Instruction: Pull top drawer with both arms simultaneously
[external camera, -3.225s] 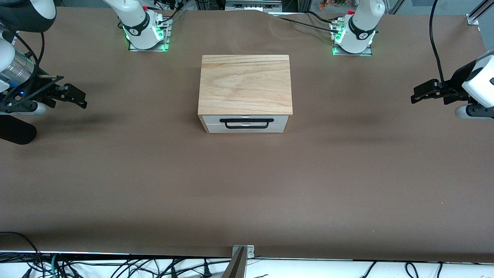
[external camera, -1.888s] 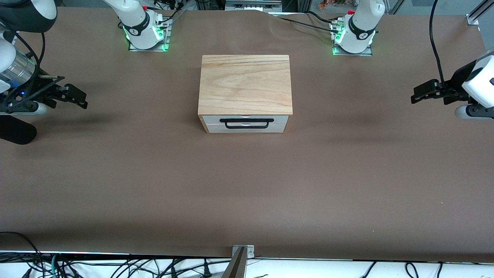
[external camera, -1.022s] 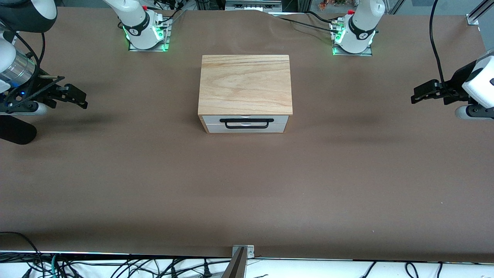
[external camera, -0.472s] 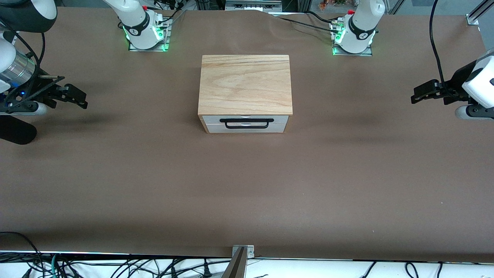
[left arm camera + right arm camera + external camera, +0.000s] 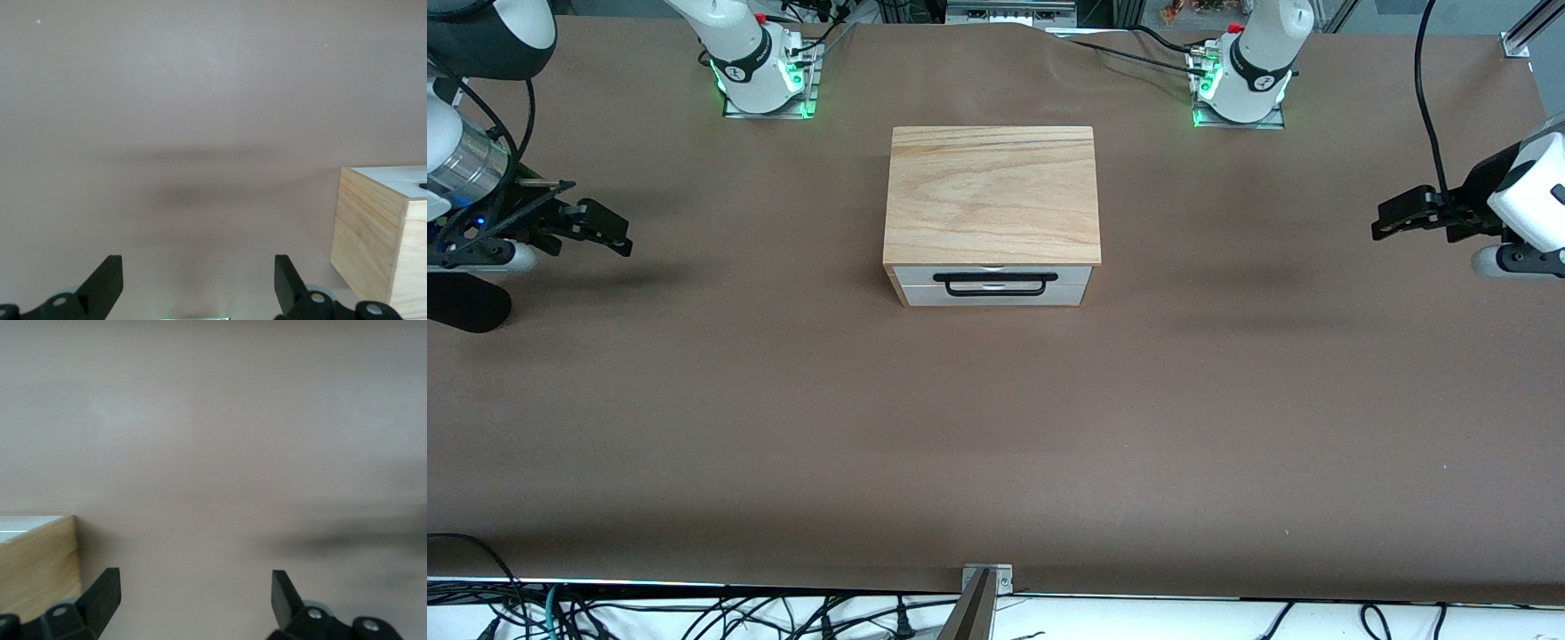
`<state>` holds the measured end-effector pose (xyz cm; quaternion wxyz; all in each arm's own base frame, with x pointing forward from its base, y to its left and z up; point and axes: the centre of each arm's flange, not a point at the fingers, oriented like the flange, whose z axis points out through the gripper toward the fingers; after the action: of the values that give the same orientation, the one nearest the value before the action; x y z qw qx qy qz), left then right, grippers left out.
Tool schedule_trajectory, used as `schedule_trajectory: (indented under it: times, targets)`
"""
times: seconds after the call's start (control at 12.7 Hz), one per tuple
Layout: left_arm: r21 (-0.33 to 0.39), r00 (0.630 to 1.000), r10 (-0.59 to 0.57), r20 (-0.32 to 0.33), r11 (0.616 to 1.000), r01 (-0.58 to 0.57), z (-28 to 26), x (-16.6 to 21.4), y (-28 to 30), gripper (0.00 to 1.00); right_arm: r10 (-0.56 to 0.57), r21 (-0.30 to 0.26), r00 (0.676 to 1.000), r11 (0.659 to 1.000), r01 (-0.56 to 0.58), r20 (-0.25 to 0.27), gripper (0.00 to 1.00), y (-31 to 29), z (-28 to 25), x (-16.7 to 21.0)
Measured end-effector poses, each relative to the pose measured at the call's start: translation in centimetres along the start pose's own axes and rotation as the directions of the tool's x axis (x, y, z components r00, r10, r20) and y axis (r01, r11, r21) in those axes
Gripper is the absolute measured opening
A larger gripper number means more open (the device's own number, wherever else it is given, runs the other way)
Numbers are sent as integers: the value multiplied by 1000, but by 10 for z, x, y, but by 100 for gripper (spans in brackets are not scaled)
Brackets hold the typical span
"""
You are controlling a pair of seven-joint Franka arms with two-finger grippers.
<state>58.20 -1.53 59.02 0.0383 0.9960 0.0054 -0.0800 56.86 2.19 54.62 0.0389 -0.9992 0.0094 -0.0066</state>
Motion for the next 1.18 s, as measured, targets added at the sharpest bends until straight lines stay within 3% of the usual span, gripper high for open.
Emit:
schedule_trajectory:
  times: [0.24, 0.47, 0.79, 0.94, 1.1, 1.18]
  targets:
    - [-23, 999, 10, 42, 1000, -9, 23, 14, 8, 100, 21, 100, 1000, 995, -23, 18, 100, -9, 5, 2]
    - [-50, 996, 46, 78, 998, -43, 49, 28, 32, 100, 57, 264, 996, 962, -75, 72, 100, -23, 23, 8]
    - [-280, 981, 84, 177, 959, -32, 128, 67, 79, 100, 70, 436, 981, 889, -143, 180, 100, -33, 59, 18]
    - [-356, 971, 96, 218, 934, -13, 175, 86, 98, 100, 11, 556, 971, 818, -147, 239, 100, -35, 82, 21]
    - [-451, 964, 152, 218, 892, -39, 202, 94, 125, 100, -61, 699, 963, 701, -144, 261, 100, -30, 115, 28]
    - [-519, 960, 189, 208, 853, -55, 212, 98, 136, 100, -92, 758, 962, 637, -140, 256, 100, -24, 138, 33]
